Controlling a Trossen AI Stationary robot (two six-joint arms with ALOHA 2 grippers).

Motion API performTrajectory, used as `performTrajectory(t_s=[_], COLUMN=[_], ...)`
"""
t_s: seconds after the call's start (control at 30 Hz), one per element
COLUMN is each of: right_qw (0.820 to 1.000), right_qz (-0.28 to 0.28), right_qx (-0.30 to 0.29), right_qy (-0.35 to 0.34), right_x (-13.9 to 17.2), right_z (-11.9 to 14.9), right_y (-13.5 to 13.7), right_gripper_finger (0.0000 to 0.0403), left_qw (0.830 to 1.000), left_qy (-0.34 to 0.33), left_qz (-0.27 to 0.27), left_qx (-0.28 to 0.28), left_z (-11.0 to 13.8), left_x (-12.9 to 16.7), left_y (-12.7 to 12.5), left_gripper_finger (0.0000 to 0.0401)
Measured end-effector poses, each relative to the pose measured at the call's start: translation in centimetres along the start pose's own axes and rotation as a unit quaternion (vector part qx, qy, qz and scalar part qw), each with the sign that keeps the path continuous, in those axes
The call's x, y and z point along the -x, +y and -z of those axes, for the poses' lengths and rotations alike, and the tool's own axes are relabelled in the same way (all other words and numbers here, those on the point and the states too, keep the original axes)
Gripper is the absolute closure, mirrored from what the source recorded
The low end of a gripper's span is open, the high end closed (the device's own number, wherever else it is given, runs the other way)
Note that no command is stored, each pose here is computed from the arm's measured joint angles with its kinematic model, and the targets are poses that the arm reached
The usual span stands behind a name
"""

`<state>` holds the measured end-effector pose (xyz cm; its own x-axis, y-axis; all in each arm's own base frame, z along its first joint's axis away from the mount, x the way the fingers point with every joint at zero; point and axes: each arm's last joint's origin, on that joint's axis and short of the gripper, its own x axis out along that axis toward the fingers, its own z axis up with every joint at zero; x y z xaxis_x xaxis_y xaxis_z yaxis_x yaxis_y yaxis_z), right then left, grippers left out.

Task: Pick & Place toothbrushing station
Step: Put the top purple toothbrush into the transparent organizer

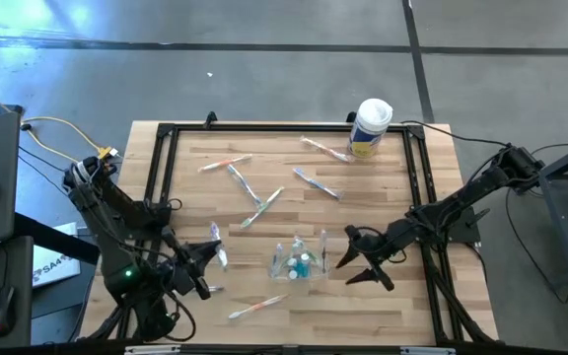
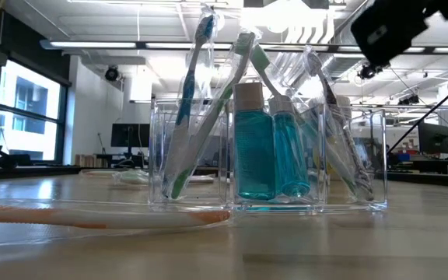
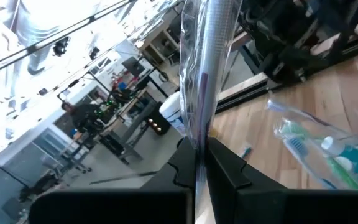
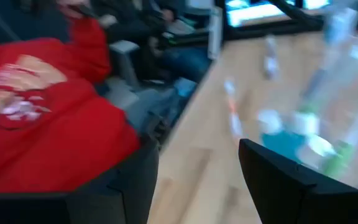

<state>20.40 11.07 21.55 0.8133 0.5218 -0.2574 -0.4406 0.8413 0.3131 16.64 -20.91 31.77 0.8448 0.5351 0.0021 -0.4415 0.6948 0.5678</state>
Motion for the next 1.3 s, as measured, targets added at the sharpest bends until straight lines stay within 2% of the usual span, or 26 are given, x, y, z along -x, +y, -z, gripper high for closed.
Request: performTrajectory(t_s=[0.1, 0.2, 0.3, 0.4, 0.5, 0.67, 0.77, 0.87, 1.0, 1.03, 1.17, 1.3], right_qw=[1.000, 1.000, 1.000, 1.000, 1.000, 0.999, 0.996, 0.991, 0.986, 0.985, 0.980, 0.976], right_qz=[-0.018, -0.016, -0.014, -0.014, -0.015, -0.026, -0.056, -0.097, -0.113, -0.105, -0.058, -0.019], right_qx=[0.000, -0.001, 0.000, 0.000, 0.001, 0.005, 0.029, 0.051, 0.031, 0.019, -0.026, -0.035], right_qy=[-0.003, -0.003, -0.002, -0.005, -0.008, -0.038, -0.066, -0.083, -0.122, -0.134, -0.189, -0.213], right_x=[0.0, 0.0, 0.0, 0.0, 0.0, 0.0, 0.1, 0.2, 0.5, 0.5, 0.8, 0.8], right_z=[-0.1, -0.1, -0.1, -0.1, -0.2, -0.8, -1.4, -1.8, -2.6, -2.8, -3.6, -3.8], right_y=[0.1, 0.1, 0.1, 0.1, 0.1, 0.3, 0.7, 1.0, 1.3, 1.3, 1.1, 0.8], right_gripper_finger=[0.0188, 0.0188, 0.0188, 0.0188, 0.0188, 0.0188, 0.0188, 0.0188, 0.0188, 0.0188, 0.0188, 0.0188], left_qw=[1.000, 0.998, 0.993, 0.977, 0.947, 0.895, 0.855, 0.807, 0.731, 0.722, 0.716, 0.694], left_qy=[0.001, 0.009, 0.003, -0.048, -0.116, -0.184, -0.223, -0.252, -0.276, -0.278, -0.268, -0.262], left_qz=[0.001, 0.027, 0.083, 0.161, 0.221, 0.245, 0.270, 0.279, 0.240, 0.230, 0.205, 0.186], left_qx=[-0.020, -0.052, -0.083, -0.128, -0.204, -0.324, -0.381, -0.455, -0.576, -0.590, -0.611, -0.644], left_z=[-0.7, -1.8, -3.6, -5.3, -6.1, -6.3, -6.1, -5.6, -5.1, -5.1, -4.9, -4.4], left_x=[0.0, -0.2, -0.9, -1.6, -2.2, -3.2, -4.1, -5.0, -6.3, -6.7, -8.6, -10.0], left_y=[-0.4, -1.0, -1.6, -1.9, -2.1, -2.2, -2.6, -3.3, -4.5, -4.8, -5.4, -6.3], left_gripper_finger=[0.0391, 0.0391, 0.0391, 0.0391, 0.0391, 0.0391, 0.0391, 0.0385, 0.0382, 0.0381, 0.0380, 0.0379])
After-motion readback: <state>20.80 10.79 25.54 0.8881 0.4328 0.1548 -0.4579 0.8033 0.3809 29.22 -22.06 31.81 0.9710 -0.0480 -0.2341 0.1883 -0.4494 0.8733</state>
